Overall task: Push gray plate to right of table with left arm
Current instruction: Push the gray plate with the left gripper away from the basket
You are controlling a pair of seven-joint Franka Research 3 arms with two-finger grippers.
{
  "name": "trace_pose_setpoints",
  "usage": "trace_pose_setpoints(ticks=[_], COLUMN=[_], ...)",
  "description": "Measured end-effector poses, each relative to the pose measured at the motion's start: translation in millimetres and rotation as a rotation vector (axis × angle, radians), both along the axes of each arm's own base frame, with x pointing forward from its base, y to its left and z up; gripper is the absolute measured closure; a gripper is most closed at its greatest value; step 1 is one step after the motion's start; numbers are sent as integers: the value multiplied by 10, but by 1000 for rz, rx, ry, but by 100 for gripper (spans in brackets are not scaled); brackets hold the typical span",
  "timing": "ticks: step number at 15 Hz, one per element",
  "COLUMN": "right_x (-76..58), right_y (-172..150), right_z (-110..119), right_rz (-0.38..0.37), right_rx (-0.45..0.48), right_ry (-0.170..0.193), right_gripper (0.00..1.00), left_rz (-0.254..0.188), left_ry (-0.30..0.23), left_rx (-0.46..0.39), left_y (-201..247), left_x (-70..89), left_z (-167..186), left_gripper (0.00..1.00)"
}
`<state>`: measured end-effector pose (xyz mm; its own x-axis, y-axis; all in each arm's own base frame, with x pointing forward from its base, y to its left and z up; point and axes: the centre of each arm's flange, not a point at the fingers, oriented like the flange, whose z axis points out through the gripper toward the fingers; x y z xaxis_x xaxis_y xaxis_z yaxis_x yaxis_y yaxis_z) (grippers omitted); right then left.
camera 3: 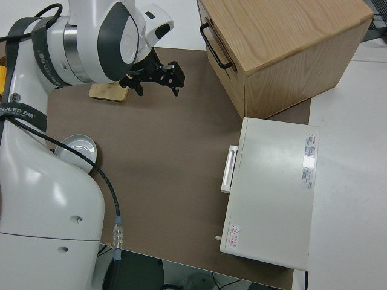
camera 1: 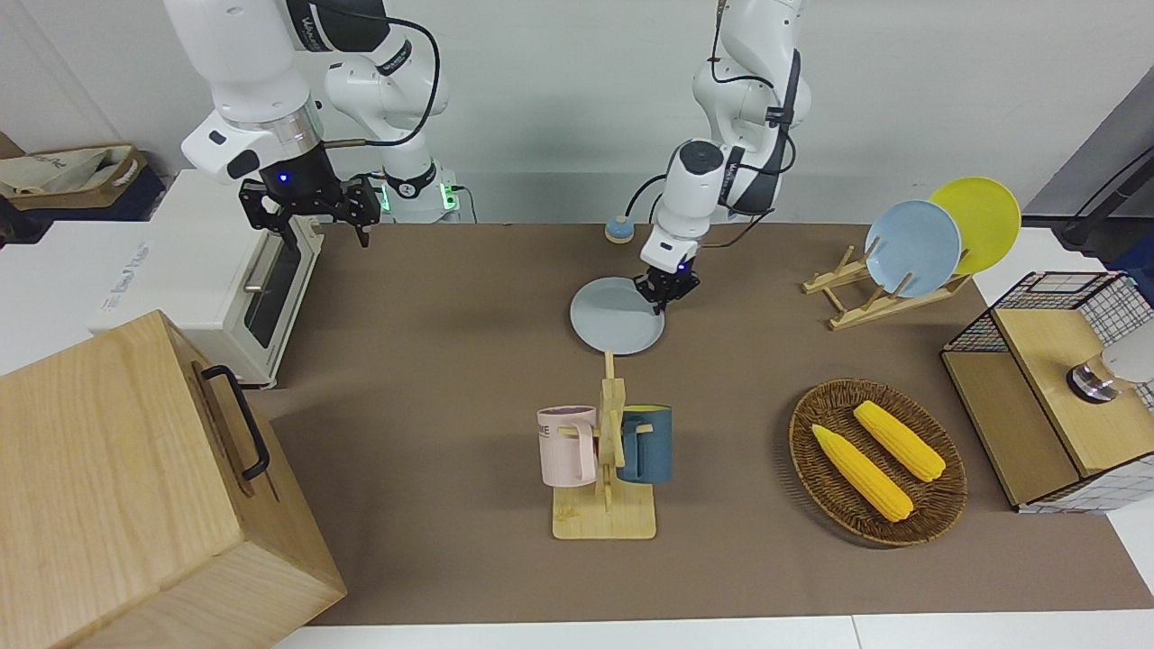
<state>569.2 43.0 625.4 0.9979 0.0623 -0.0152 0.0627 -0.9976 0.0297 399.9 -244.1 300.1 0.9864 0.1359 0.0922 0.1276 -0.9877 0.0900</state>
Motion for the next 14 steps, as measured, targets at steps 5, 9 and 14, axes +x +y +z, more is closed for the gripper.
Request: trace_pose_setpoints(ticks=[5, 9, 14], right_x=[0, 0, 0], right_y=[0, 0, 0], right_z=[0, 0, 0], right_rz=[0, 0, 0], right_rx=[0, 0, 0], right_ry=[0, 0, 0], right_gripper=[1, 1, 1], left_rz=[5, 13, 27], left_ry=[0, -1, -1], left_rx=[-19, -44, -61], left_y=[-543, -953, -1510], left_x=[-88, -129, -175], left_z=[-3, 16, -7], left_gripper=[99, 99, 99])
